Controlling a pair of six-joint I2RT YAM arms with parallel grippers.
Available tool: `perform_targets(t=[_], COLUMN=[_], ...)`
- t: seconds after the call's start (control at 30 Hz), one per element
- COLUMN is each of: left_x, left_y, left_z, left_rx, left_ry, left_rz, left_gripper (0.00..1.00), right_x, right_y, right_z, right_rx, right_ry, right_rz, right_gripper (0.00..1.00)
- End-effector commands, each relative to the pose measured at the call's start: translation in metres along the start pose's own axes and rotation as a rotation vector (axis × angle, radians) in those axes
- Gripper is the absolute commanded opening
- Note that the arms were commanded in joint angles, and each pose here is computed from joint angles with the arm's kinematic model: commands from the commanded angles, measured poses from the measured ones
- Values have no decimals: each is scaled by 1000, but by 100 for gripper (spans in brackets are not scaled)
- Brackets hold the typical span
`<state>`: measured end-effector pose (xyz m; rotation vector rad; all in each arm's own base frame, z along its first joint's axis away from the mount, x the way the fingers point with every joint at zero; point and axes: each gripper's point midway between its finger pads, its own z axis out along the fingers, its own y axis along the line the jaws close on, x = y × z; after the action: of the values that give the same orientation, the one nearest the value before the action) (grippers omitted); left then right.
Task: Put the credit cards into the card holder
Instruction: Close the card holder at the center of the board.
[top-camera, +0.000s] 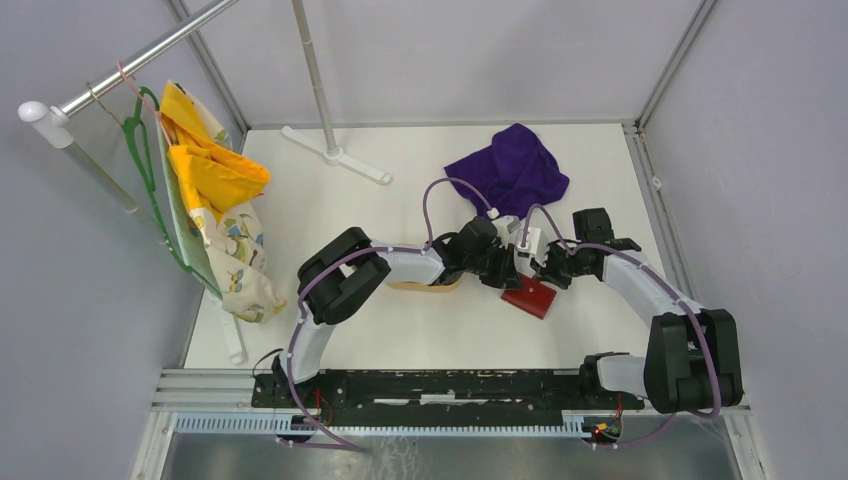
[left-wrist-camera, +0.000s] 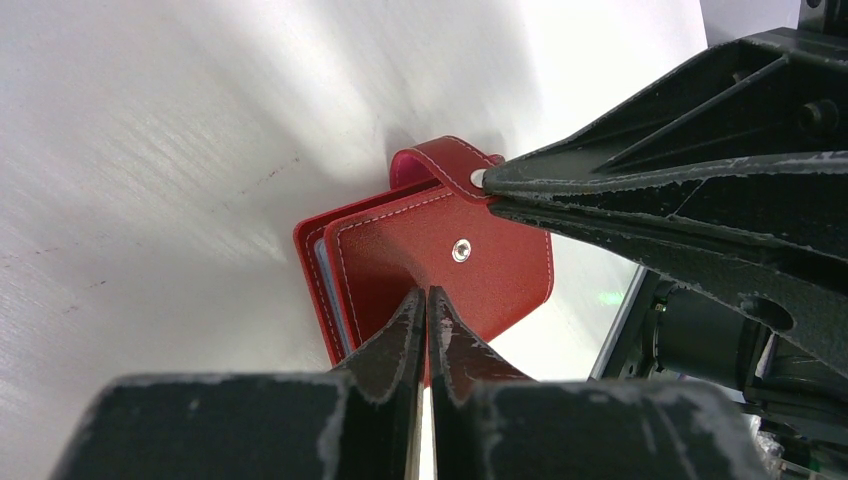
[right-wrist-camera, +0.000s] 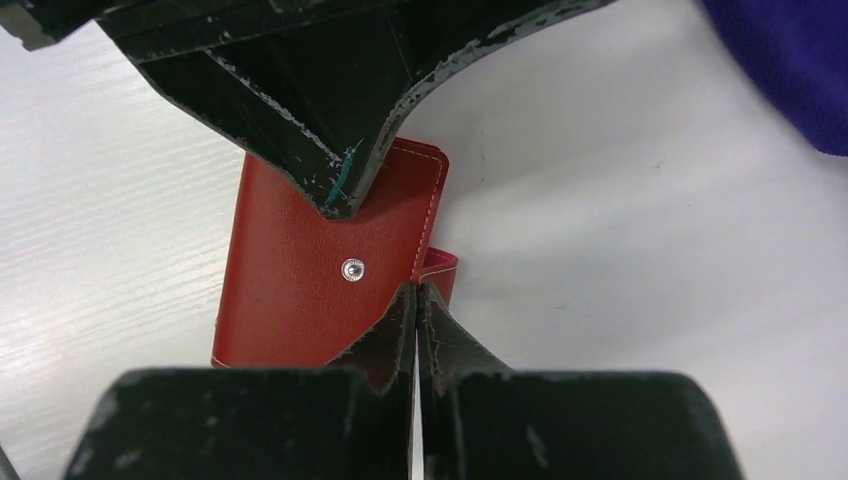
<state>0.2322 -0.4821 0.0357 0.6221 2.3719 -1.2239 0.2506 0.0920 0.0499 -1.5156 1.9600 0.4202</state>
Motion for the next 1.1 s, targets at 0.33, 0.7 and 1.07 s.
perform_targets(t=[0.33, 0.7, 1.07], left_x=[25, 25, 28], left_y=[21, 20, 24], left_z=[7, 9, 13], left_rx=[-59, -56, -67], left_ry=[53, 57, 72], left_rz=[-46, -50, -65], left_gripper=[9, 9, 7], right_x=[1, -5, -8], right_y=[6, 2, 15], right_z=[0, -3, 1], right_rx=[-25, 2, -67], right_ry=[18, -4, -31], right_rz=[171, 185, 220], right_gripper=[7, 0, 0])
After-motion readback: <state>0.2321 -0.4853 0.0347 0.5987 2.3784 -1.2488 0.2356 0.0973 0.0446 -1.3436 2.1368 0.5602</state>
